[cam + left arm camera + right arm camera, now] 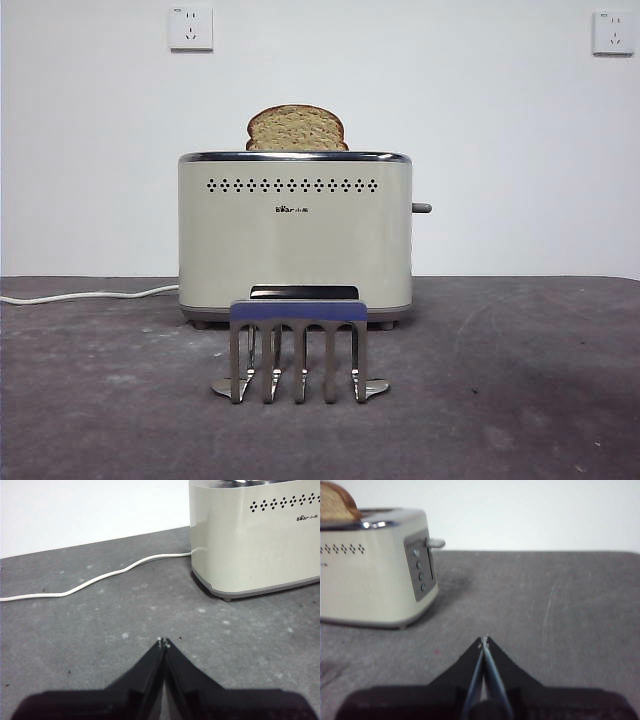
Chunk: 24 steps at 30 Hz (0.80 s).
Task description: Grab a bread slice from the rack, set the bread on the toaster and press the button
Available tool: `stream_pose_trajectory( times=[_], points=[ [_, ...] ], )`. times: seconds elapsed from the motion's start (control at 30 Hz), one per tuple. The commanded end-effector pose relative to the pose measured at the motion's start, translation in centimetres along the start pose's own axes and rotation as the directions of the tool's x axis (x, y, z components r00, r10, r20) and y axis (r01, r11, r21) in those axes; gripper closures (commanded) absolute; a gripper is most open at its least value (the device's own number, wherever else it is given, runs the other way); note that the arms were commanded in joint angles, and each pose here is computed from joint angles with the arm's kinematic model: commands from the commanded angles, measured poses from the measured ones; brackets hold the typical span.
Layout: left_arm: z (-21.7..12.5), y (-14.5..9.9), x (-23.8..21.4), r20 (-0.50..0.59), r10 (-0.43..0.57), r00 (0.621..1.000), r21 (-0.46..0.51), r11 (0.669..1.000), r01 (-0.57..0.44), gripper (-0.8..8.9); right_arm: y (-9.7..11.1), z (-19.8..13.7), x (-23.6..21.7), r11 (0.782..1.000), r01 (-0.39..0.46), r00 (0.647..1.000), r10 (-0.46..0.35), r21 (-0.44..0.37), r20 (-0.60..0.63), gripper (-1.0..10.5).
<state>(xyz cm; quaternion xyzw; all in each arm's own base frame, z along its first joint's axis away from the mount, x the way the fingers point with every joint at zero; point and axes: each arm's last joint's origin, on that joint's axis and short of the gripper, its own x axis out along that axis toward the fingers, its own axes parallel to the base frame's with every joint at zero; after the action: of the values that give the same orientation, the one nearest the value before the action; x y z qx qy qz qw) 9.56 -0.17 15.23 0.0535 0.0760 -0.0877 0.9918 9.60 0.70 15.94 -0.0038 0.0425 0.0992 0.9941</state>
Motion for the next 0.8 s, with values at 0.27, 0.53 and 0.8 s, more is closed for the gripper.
stream_pose_trajectory(
  times=[0.27,0.53,0.8],
  points=[
    [-0.43,0.01,0.12,-0.01,0.003,1.0,-0.009,1.0,-0.003,8.17,0.01,-1.01,0.04,0.993,0.009,0.997,0.0,0.115,-0.076,9.5],
    [-0.43,0.01,0.12,-0.01,0.003,1.0,-0.009,1.0,-0.003,8.17,0.01,-1.02,0.04,0.992,0.01,0.997,0.0,0.123,-0.077,9.5],
    [-0.43,0.01,0.12,-0.01,0.003,1.0,-0.009,1.0,-0.003,8.17,0.01,-1.01,0.04,0.992,0.01,0.997,0.0,0.123,-0.076,9.5]
  ],
)
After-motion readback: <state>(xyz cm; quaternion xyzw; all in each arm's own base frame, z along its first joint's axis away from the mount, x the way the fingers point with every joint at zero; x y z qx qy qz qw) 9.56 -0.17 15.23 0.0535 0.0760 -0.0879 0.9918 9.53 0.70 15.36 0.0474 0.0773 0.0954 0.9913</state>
